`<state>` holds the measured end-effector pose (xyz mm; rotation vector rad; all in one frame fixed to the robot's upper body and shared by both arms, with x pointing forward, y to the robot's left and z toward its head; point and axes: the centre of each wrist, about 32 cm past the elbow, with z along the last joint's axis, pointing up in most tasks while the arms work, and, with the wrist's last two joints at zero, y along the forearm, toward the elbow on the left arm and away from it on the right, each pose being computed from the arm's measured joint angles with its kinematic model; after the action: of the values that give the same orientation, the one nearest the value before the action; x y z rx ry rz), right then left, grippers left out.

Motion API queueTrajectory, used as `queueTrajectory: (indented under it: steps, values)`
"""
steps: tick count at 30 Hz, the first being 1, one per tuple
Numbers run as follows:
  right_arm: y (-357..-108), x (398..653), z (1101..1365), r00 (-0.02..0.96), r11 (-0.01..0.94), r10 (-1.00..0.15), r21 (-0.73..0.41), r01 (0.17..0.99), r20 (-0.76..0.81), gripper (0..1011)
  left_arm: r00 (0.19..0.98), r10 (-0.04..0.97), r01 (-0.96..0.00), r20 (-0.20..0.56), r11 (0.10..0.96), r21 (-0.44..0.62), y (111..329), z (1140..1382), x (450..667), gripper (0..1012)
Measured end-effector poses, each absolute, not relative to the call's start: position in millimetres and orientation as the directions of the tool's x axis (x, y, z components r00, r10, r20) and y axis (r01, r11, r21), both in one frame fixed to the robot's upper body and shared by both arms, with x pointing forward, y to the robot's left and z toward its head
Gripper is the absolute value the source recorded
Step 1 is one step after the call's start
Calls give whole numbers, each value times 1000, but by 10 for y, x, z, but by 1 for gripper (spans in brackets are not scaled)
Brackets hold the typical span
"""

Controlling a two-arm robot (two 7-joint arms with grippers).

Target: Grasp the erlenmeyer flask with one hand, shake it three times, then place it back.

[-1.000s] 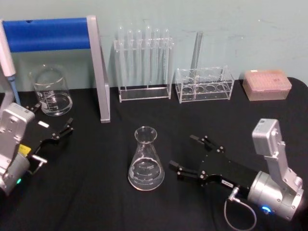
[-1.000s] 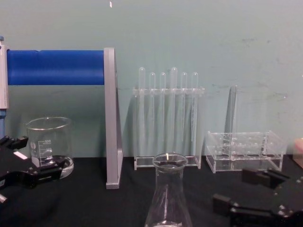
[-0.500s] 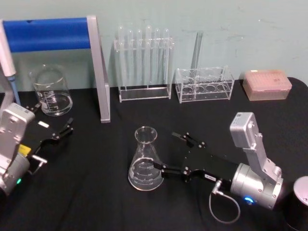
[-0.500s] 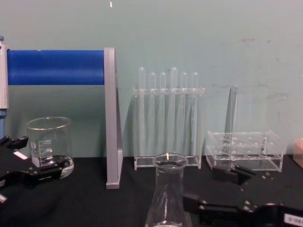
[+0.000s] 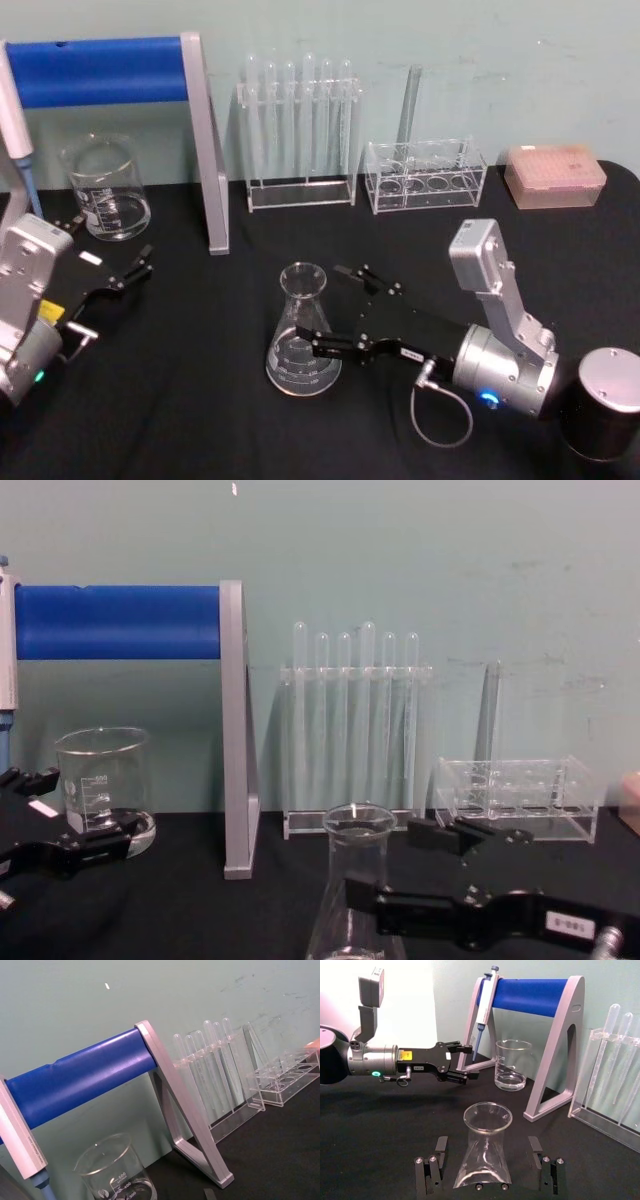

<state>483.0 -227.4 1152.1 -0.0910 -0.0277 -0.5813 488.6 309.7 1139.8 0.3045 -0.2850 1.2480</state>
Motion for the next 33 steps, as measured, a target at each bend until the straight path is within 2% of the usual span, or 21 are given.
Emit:
queueTrajectory:
  steps: [14, 33]
  values:
    - [-2145, 4977, 11490, 841, 837, -540, -81, 542, 41, 1000, 292, 880, -955, 374, 287, 70, 3097, 11398, 4886, 1001]
    - [-2083, 5050, 11476, 840, 836, -542, -79, 543, 34, 1000, 292, 880, -955, 374, 287, 70, 3097, 11398, 4886, 1001]
